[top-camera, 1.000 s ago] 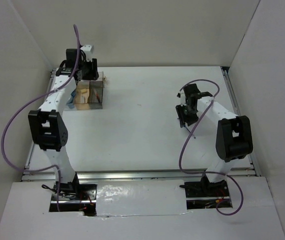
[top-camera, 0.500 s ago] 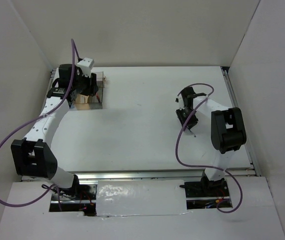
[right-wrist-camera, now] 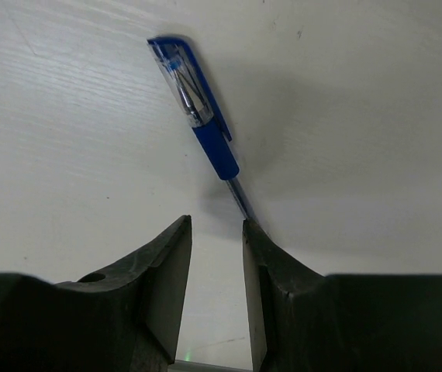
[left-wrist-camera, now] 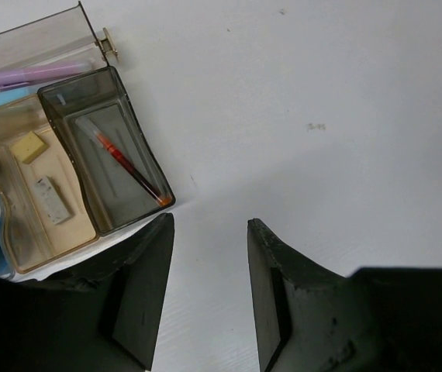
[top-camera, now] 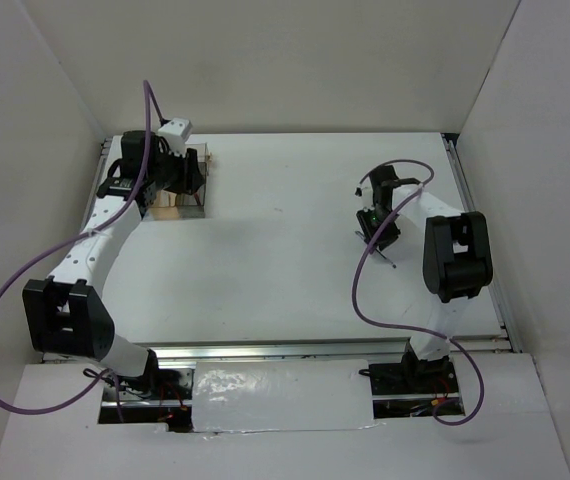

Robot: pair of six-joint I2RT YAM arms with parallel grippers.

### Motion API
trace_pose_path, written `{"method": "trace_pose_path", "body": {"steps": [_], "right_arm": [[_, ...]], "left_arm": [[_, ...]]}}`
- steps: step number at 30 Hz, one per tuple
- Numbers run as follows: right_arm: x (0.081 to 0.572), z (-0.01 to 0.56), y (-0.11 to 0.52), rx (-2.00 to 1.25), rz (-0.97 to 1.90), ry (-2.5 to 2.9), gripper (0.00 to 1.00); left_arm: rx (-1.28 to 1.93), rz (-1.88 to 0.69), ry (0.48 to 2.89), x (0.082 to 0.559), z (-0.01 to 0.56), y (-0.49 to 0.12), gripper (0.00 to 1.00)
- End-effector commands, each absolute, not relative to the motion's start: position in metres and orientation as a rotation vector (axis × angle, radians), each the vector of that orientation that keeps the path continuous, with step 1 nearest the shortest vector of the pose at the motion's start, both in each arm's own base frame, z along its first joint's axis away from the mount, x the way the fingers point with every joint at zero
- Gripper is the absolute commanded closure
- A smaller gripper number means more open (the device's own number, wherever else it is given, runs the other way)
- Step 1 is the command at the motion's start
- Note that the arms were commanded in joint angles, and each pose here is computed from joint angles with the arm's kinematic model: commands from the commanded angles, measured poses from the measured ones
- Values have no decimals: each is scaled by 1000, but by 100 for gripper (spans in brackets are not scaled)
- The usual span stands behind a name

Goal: Sort the stationery into containers
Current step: Pick up the pen from the center of the board.

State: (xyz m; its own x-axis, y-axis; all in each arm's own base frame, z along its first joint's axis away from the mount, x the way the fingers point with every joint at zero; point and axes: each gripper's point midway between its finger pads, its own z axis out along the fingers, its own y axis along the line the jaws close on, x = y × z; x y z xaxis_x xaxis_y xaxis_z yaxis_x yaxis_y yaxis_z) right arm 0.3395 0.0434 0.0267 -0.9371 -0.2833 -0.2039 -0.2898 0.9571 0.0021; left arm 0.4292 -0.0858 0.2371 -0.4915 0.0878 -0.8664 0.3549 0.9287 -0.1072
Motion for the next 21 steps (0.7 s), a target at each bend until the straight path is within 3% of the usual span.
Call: {"method": "trace_pose_path", "body": {"steps": [1,21], "right_arm": [[358,55,50,-477,71,2828,60],[357,13,45,-679,59,2973,61]], "left_arm": [[337,-372,1991,431,260,-98,45],[335,-352,1977,430,263,-99,45]]}}
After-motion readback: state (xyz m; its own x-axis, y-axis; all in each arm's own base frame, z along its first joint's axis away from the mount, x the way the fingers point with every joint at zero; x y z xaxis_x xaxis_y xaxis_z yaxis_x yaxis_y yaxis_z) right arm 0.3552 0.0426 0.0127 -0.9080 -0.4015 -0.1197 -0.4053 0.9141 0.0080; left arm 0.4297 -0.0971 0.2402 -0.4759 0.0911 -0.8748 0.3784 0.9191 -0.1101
